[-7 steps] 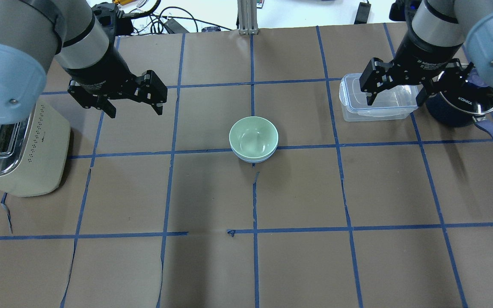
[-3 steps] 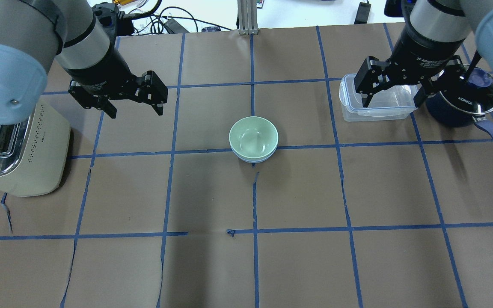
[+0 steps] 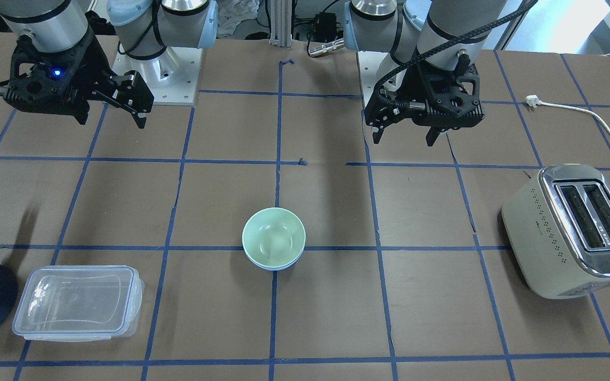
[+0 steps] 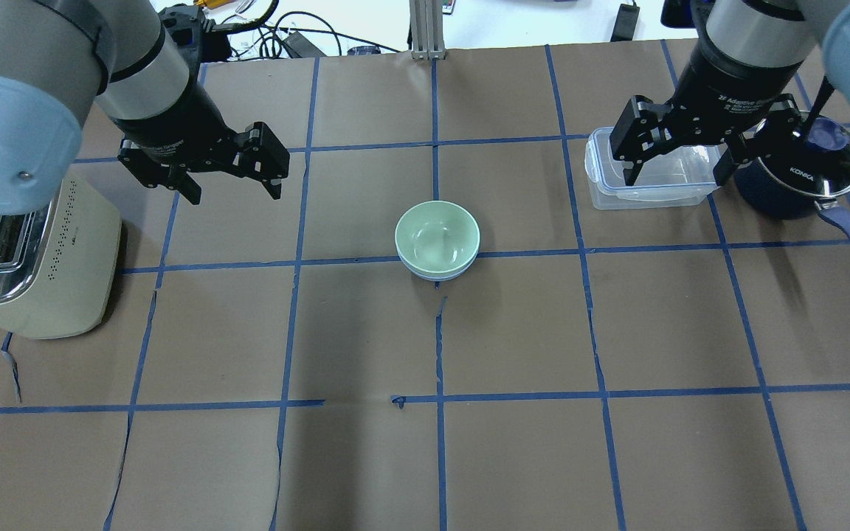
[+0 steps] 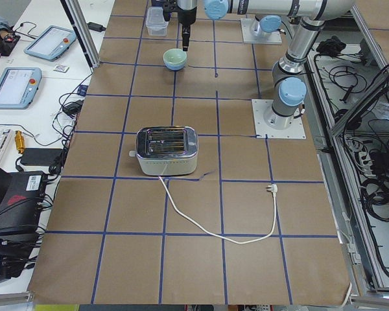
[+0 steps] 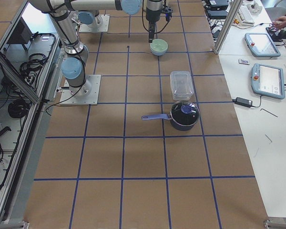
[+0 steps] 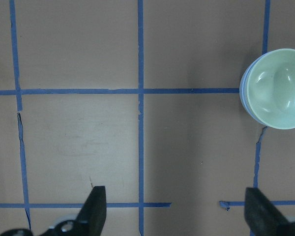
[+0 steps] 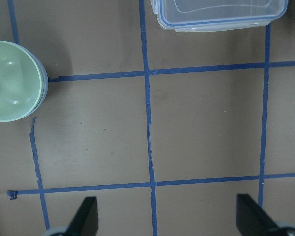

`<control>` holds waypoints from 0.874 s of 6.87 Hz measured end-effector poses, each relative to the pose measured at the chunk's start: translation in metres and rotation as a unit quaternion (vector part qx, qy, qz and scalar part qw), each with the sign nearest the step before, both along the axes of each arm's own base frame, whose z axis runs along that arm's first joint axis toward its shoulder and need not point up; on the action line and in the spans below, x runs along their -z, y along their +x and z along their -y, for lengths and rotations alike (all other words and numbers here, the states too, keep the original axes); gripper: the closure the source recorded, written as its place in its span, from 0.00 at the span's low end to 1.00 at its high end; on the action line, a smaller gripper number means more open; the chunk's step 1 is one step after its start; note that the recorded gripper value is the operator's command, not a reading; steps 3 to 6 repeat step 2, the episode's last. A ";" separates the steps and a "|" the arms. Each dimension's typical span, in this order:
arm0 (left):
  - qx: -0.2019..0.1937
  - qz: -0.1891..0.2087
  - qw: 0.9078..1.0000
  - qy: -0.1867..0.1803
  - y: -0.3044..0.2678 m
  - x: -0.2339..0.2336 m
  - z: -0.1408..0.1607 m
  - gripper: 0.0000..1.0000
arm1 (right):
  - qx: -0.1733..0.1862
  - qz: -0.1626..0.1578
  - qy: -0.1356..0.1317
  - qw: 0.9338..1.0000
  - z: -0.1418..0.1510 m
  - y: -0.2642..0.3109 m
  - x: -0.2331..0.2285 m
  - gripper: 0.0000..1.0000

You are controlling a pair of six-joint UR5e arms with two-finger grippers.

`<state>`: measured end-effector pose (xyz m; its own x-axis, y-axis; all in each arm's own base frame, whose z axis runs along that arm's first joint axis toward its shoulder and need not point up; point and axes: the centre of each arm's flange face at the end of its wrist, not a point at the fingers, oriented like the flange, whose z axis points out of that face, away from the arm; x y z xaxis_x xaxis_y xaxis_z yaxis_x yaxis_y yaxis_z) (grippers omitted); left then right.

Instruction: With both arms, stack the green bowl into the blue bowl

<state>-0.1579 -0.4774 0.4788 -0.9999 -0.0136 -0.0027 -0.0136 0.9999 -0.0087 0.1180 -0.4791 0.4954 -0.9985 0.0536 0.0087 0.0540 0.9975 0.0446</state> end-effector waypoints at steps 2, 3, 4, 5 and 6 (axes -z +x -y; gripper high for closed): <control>0.000 0.000 1.000 -0.001 0.000 0.000 0.000 0.00 | -0.003 -0.001 0.000 1.000 0.000 0.000 0.001 0.00; 0.000 0.000 1.000 -0.001 0.000 0.000 0.000 0.00 | -0.003 -0.001 0.000 1.000 0.000 0.000 0.001 0.00; 0.000 0.000 1.000 -0.001 0.000 0.000 0.000 0.00 | -0.003 -0.001 0.000 1.000 0.000 0.000 0.001 0.00; 0.000 0.000 1.000 -0.001 0.000 0.000 0.000 0.00 | -0.003 -0.001 0.000 1.000 0.000 0.000 0.001 0.00; 0.000 0.000 1.000 -0.001 0.000 0.000 0.000 0.00 | -0.003 -0.001 0.000 1.000 0.000 0.000 0.001 0.00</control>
